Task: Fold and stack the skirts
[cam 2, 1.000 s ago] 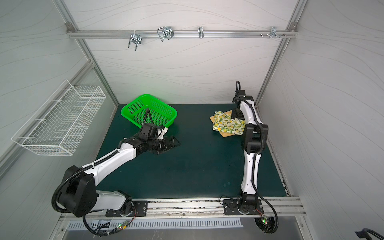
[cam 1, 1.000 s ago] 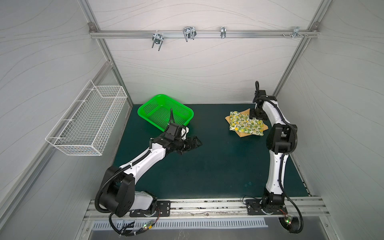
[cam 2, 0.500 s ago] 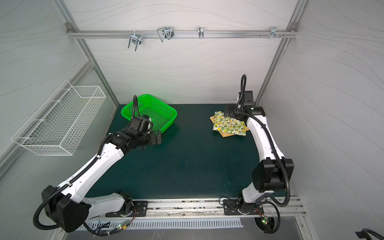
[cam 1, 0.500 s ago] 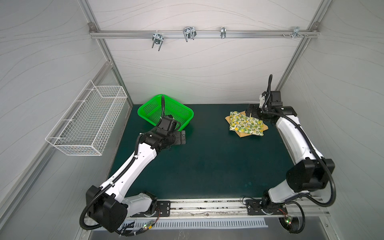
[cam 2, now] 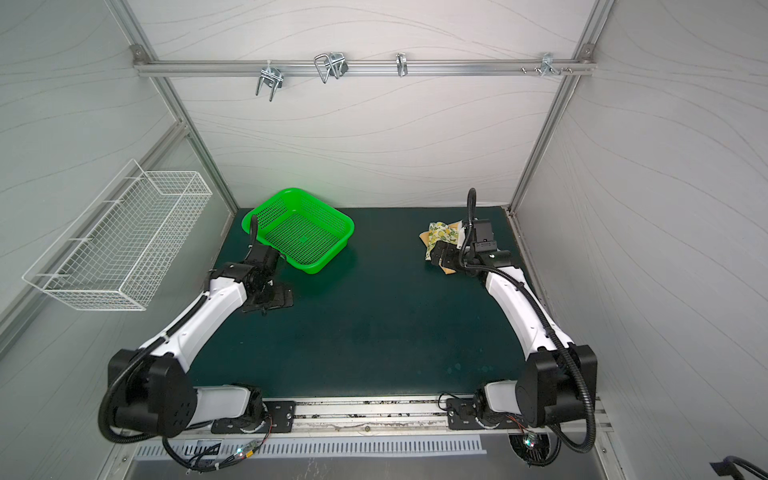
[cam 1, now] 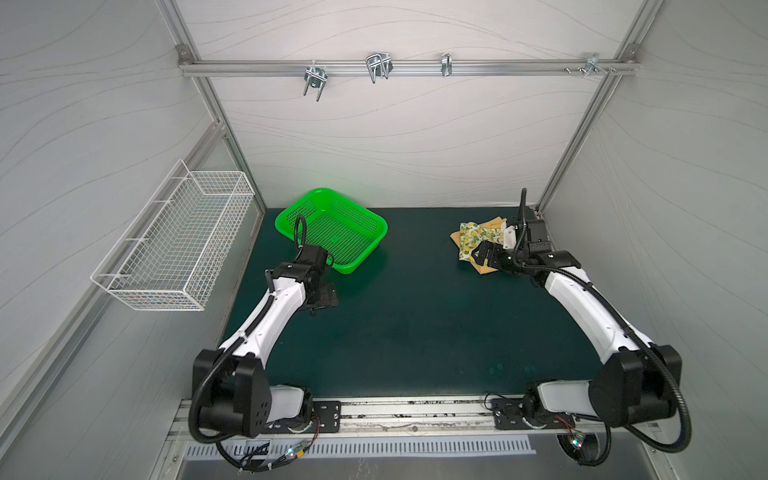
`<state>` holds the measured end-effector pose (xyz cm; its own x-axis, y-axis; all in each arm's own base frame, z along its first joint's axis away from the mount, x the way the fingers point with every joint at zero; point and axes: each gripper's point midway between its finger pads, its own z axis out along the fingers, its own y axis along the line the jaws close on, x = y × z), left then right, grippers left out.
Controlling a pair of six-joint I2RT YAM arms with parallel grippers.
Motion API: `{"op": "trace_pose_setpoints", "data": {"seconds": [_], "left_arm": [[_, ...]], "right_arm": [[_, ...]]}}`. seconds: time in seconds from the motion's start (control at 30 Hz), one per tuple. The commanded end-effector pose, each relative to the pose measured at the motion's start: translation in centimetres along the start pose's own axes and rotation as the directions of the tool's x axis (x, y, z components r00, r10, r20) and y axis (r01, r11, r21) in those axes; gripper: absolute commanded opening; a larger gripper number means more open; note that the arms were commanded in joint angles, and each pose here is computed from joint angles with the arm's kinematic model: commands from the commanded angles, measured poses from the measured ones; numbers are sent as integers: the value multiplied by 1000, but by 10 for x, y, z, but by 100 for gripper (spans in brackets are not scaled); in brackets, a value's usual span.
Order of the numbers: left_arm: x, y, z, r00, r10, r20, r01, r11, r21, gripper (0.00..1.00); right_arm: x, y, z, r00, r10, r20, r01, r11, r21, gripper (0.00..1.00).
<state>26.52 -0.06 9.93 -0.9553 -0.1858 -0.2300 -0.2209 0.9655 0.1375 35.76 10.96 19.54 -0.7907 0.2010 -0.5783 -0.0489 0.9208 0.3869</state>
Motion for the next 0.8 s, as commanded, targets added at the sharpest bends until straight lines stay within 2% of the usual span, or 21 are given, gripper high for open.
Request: {"op": "trace_pose_setpoints", "data": {"seconds": [0.0, 0.1, 0.23, 0.47, 0.77], "left_arm": [[-11, -1, 18, 999, 27, -38, -28, 999, -24, 99], [-23, 2, 41, 996, 10, -90, -14, 999, -40, 99], [-42, 3, 69, 993, -18, -115, 21, 999, 25, 99], [-77, 29, 92, 986, -169, 8, 167, 981, 103, 99], [-112, 36, 97, 966, -210, 150, 190, 972, 139, 99]], "right_arm": [[1, 6, -2, 999, -25, 21, 26, 999, -33, 99], [9, 0, 2, 999, -32, 10, 32, 999, -17, 99], [16, -14, 7, 999, -39, 29, 38, 999, 33, 99], [17, -53, 8, 995, -24, 97, 3, 977, 215, 99], [17, -62, 16, 987, -111, 118, 79, 966, 248, 99]]}}
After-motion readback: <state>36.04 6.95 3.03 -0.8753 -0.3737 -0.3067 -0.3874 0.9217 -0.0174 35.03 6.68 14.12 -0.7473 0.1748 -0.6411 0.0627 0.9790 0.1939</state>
